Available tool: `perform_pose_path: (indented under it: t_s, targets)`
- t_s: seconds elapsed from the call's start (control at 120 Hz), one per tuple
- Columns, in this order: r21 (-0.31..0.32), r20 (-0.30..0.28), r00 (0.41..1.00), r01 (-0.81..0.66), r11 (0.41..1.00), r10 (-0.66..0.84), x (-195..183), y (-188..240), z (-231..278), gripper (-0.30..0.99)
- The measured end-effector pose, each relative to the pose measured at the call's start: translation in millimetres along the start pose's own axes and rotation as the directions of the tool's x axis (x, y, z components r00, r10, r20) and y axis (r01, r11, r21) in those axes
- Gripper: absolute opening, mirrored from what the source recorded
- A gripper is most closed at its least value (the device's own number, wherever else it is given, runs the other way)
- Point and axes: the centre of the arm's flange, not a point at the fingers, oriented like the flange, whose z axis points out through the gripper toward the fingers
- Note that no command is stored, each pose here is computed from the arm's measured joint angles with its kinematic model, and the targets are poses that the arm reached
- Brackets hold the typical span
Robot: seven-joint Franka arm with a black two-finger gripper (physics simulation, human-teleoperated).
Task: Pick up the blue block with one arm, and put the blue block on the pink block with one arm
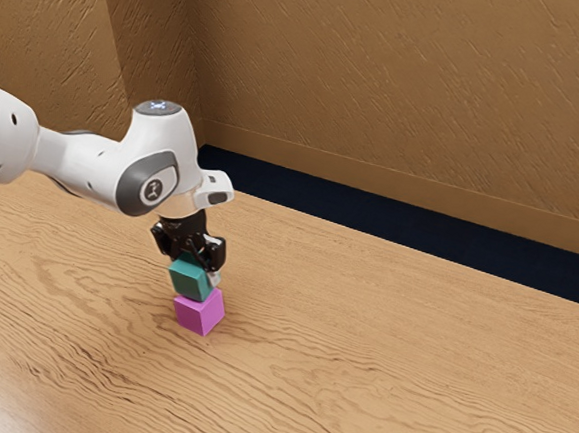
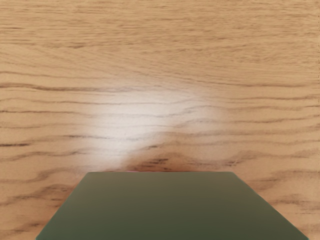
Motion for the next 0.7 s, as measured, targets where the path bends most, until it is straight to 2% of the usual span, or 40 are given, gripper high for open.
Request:
perform_pose_path:
  t_s: [0.325,0.7]
  targets:
    - [-0.004,-0.013,1.0,0.004,1.0,-0.004,-0.4,4.8,-1.6,0.35]
    - [-0.036,-0.017,0.998,0.061,0.997,-0.062,-4.6,8.6,-4.6,0.35]
